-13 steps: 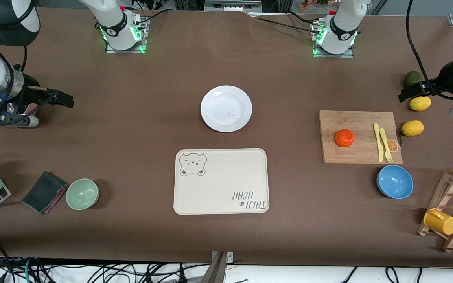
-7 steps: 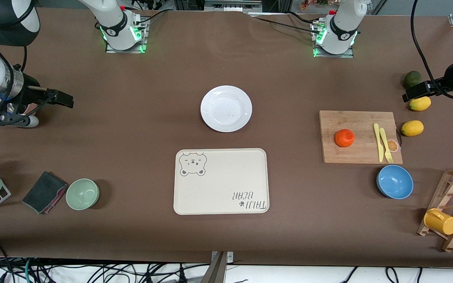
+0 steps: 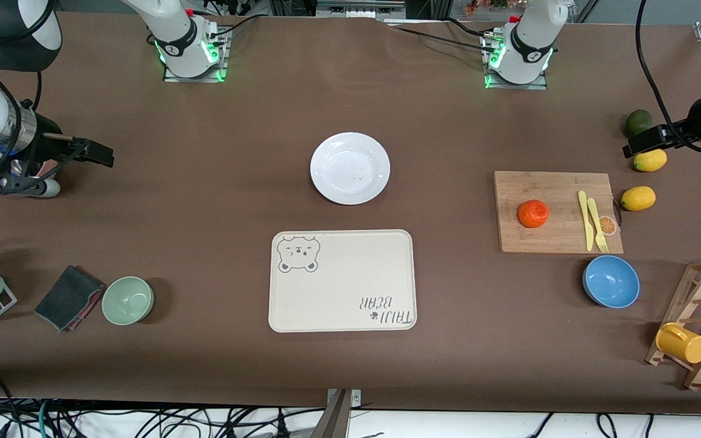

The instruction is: Place orange and plate with both arms

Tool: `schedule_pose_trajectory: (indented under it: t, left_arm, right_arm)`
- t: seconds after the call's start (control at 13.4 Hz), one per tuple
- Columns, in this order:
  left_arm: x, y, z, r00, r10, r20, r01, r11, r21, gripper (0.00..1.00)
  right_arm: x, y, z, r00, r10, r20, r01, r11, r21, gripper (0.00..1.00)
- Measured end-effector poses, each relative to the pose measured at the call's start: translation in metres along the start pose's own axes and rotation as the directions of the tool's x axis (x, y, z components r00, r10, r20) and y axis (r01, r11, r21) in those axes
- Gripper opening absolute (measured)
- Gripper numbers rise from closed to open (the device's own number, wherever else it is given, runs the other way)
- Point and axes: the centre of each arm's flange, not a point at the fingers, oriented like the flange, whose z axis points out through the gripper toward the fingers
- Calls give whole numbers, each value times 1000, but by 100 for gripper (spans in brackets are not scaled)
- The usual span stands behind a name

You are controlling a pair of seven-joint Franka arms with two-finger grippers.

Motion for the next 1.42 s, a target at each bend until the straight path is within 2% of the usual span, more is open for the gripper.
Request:
schedule_pose_trajectory:
  t: [1.42]
  left_arm:
    - [0,3,5,1000,4,26,-4,1000,-9,100]
  right_arm:
    - [0,0,0,1000,0,0,0,1000,0,100]
